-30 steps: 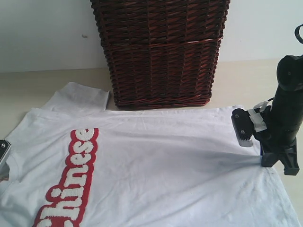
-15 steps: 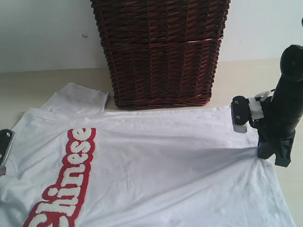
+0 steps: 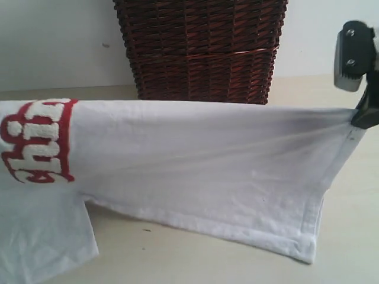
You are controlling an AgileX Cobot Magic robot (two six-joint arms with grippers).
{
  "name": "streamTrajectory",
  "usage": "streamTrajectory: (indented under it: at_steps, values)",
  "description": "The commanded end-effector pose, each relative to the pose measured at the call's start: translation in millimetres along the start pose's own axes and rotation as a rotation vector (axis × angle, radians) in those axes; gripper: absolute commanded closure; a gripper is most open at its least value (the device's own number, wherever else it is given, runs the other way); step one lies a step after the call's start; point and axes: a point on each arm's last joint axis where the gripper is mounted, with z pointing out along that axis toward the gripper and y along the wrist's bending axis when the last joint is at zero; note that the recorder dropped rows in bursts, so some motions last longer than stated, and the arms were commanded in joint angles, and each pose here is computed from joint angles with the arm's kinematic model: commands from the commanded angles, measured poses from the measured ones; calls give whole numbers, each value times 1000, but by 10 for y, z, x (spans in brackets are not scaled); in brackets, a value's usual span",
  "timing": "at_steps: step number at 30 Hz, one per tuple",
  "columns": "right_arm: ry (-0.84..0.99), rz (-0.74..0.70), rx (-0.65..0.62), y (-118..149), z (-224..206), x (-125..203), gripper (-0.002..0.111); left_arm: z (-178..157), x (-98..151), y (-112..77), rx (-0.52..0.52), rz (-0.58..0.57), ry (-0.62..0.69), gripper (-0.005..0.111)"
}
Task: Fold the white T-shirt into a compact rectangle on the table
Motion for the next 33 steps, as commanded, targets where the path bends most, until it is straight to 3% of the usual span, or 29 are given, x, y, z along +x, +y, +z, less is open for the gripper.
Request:
streamTrajectory:
  at_steps: [1, 8, 13, 17, 20, 22, 24, 26, 27, 30, 33]
  values:
    - [-33, 12, 91, 171, -507, 67, 108, -579, 211, 75, -148, -150, -42, 107]
    - [-165, 102, 173, 556, -1097, 145, 108, -1380, 412, -82, -321, -353, -269, 107]
    - [-273, 74, 176, 874, -1335, 145, 108, -1767, 566, -231, -420, -380, -382, 107]
    - [-272, 68, 248, 1095, -1554, 275, 108, -2084, 700, -342, -513, -399, -466, 107]
    - [-288, 52, 261, 1160, -1605, 289, 108, -2287, 740, -347, -556, -426, -515, 107]
    - [-256, 78, 228, 1126, -1496, 283, 108, -2186, 735, -347, -491, -430, -443, 107]
    - [-188, 84, 138, 1046, -1229, 244, 108, -1864, 695, -367, -354, -421, -313, 107]
    - [-66, 62, -42, 938, -667, 186, 108, -1343, 607, -424, -219, -395, -218, 107]
    - [-43, 44, -67, 872, -463, 155, 108, -1118, 582, -456, -181, -380, -186, 107]
    - [-12, 33, -25, 534, 204, 10, 108, -488, 444, -439, -189, -275, -183, 107]
    - [-39, 39, 37, 313, 722, -106, 108, -51, 277, -340, -221, -232, -263, 107]
